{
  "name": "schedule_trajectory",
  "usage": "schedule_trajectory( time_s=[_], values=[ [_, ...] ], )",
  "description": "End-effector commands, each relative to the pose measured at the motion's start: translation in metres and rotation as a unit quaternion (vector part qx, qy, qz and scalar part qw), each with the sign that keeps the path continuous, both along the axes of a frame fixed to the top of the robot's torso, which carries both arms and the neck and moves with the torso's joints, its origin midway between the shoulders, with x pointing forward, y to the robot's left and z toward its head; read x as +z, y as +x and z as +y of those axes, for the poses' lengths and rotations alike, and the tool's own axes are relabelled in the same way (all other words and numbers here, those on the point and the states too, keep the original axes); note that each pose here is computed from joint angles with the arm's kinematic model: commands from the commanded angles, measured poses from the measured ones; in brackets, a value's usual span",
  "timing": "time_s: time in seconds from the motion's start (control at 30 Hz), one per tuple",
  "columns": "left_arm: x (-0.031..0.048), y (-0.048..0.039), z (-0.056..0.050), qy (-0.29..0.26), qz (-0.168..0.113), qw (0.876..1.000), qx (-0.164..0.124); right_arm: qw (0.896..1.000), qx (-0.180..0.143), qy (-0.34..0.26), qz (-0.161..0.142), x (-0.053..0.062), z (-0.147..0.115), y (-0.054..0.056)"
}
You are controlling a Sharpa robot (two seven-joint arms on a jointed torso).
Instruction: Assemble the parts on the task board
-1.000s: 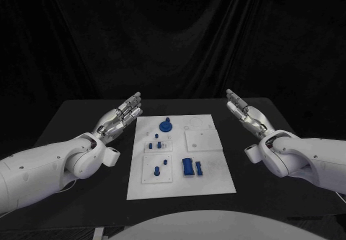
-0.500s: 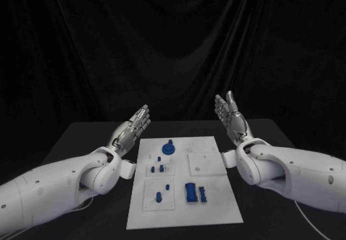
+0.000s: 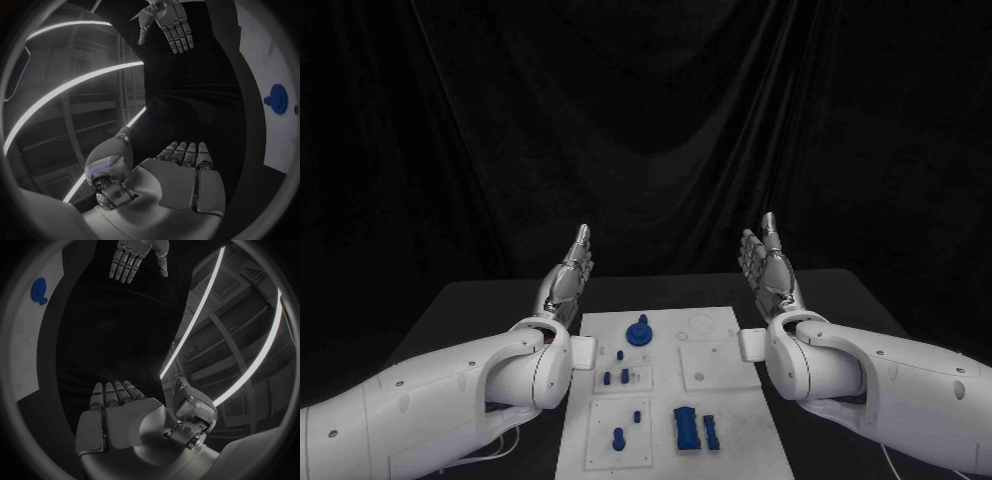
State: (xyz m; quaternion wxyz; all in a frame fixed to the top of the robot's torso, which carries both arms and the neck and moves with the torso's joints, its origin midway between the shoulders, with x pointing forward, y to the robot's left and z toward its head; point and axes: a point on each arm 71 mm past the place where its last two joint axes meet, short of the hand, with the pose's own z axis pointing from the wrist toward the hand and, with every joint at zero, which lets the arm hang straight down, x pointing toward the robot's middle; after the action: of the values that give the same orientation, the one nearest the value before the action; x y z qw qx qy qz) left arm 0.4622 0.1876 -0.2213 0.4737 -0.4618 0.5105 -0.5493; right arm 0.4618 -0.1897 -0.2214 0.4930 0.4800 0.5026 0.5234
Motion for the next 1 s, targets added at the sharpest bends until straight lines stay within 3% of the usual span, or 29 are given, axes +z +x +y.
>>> schedule_trajectory(
  time_s=[0.03, 1.0],
  values=[
    [-0.0029, -0.0005, 0.0049, 0.009, 0.026, 0.998, 0.053, 1.0, -0.018, 0.001, 0.017, -0.0028, -0.0027, -0.0001],
    [-0.0029, -0.0005, 0.0049, 0.009, 0.026, 0.998, 0.053, 1.0, -0.018, 0.001, 0.017, -0.0028, -0.0027, -0.0001]
  ],
)
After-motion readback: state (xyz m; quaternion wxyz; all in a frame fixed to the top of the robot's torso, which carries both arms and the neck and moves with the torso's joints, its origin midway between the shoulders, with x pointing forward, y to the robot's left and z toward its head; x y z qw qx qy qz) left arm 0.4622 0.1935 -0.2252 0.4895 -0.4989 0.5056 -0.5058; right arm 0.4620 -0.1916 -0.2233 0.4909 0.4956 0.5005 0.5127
